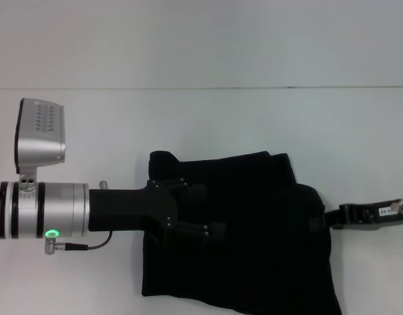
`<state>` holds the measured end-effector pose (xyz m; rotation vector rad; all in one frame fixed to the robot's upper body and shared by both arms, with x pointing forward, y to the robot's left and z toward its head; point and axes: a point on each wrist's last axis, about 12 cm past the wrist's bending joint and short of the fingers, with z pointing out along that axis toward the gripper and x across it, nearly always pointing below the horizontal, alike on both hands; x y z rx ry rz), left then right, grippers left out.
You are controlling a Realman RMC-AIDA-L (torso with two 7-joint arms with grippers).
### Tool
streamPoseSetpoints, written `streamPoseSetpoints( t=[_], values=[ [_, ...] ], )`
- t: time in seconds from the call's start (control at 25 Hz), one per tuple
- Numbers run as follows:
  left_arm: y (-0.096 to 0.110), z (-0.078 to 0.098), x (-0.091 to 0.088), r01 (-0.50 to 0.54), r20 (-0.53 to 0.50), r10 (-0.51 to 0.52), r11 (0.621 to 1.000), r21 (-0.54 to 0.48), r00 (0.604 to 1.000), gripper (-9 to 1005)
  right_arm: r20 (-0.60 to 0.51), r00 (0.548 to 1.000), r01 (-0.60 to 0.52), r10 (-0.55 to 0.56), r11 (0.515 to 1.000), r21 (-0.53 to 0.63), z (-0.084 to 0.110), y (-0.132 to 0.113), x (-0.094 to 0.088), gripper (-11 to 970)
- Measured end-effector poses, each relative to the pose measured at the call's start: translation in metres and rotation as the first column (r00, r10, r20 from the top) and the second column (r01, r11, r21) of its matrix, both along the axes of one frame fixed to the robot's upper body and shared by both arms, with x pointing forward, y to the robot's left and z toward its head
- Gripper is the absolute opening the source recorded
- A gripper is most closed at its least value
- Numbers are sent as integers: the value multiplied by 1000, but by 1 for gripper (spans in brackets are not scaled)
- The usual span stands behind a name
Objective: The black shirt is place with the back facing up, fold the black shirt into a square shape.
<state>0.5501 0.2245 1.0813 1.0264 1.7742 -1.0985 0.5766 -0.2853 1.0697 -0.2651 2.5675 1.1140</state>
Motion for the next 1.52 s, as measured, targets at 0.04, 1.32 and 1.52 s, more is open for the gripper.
streamPoseSetpoints(
  t=[0.04,1.32,1.52],
  values=[
    [0,0,0,0,0,0,1000,2,1000,950,6,1000,2,-2,1000,5,1,-1,1,216],
    [1,3,5,-14,-14,14,1000,6,1000,950,105,992,-79,76,997,21,38,13,24,117],
    [3,5,5,-13,-11,13,1000,-2,1000,950,139,985,-106,98,993,48,51,18,29,127]
  ],
)
